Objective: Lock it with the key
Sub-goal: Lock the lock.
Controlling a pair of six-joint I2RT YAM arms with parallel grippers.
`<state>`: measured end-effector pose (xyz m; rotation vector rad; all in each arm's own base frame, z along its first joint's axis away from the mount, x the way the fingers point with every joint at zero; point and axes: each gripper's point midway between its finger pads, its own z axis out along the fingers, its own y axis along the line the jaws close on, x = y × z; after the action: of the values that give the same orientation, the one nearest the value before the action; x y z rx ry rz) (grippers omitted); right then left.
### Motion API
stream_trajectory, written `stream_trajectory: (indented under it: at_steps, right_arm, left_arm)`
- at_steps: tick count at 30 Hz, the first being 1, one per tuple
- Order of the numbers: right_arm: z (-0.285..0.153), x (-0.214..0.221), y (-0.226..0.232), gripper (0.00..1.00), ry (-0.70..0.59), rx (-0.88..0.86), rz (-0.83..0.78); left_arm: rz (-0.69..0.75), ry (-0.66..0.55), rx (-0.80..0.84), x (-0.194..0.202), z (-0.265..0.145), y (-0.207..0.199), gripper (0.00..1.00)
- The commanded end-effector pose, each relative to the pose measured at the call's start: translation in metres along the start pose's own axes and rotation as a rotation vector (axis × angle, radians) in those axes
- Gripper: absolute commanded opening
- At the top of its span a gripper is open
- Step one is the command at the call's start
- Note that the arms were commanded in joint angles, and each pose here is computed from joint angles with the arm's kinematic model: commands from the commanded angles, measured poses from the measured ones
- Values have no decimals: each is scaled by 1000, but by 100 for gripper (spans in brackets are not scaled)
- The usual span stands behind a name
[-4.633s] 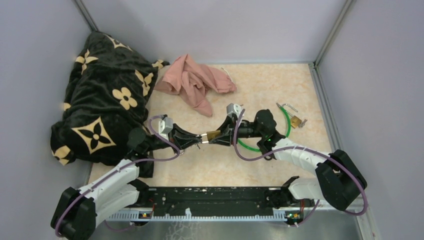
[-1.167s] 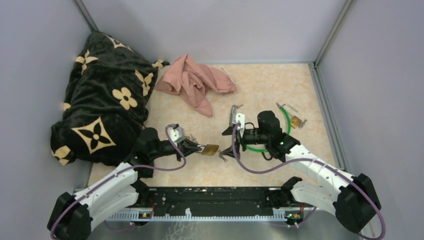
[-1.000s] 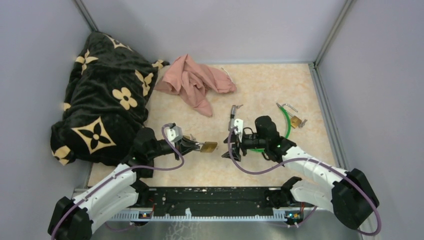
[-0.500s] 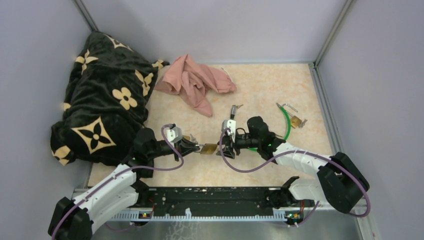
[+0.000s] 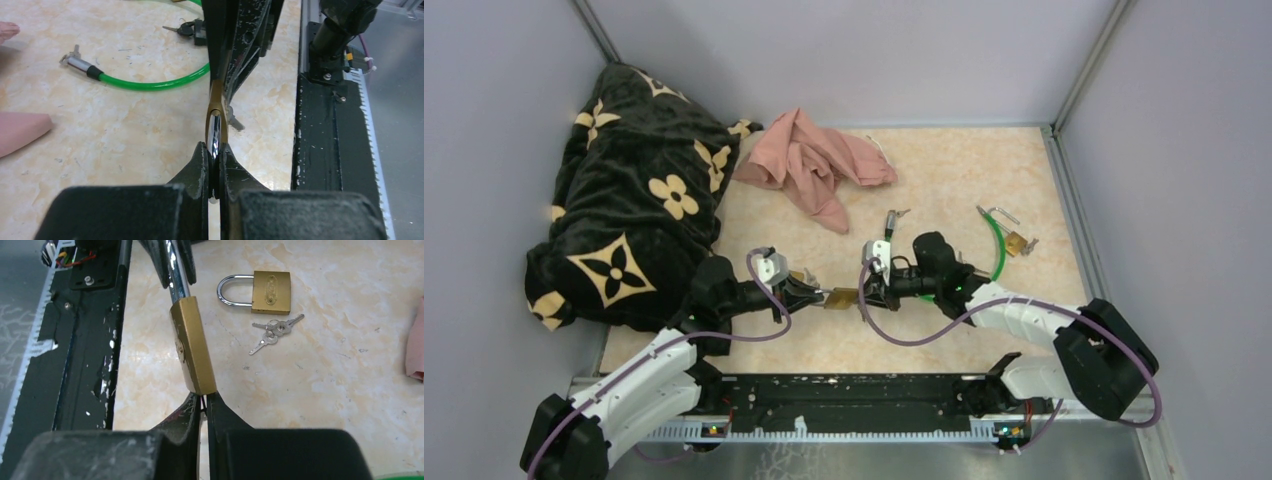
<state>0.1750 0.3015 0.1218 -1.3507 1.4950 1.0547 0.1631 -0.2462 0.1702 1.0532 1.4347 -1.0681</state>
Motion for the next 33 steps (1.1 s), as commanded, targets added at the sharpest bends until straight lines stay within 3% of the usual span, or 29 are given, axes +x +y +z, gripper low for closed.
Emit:
stream_trajectory:
  at_steps: [1,18,21,27,33]
  right_arm:
    - [5,-28,-8,0,-46,0,-76]
    - [-34,2,-55,0,107,244,-44]
    - [-34,-7,-58,0,91,267,-14]
    - [-42,-28,-51,0,60,297,153]
    - [-33,-26,-10,0,111,245,248]
  left_arm:
    - [108,-111,32,-38,0,-4,0]
    - [174,-37,-202,-53,-37,50,0]
    - [22,-55,-220,-47,-35,50,0]
    - [-503,-18,-157,-8,-20,31,0]
    - [-651,191,-170,44,-16,27,0]
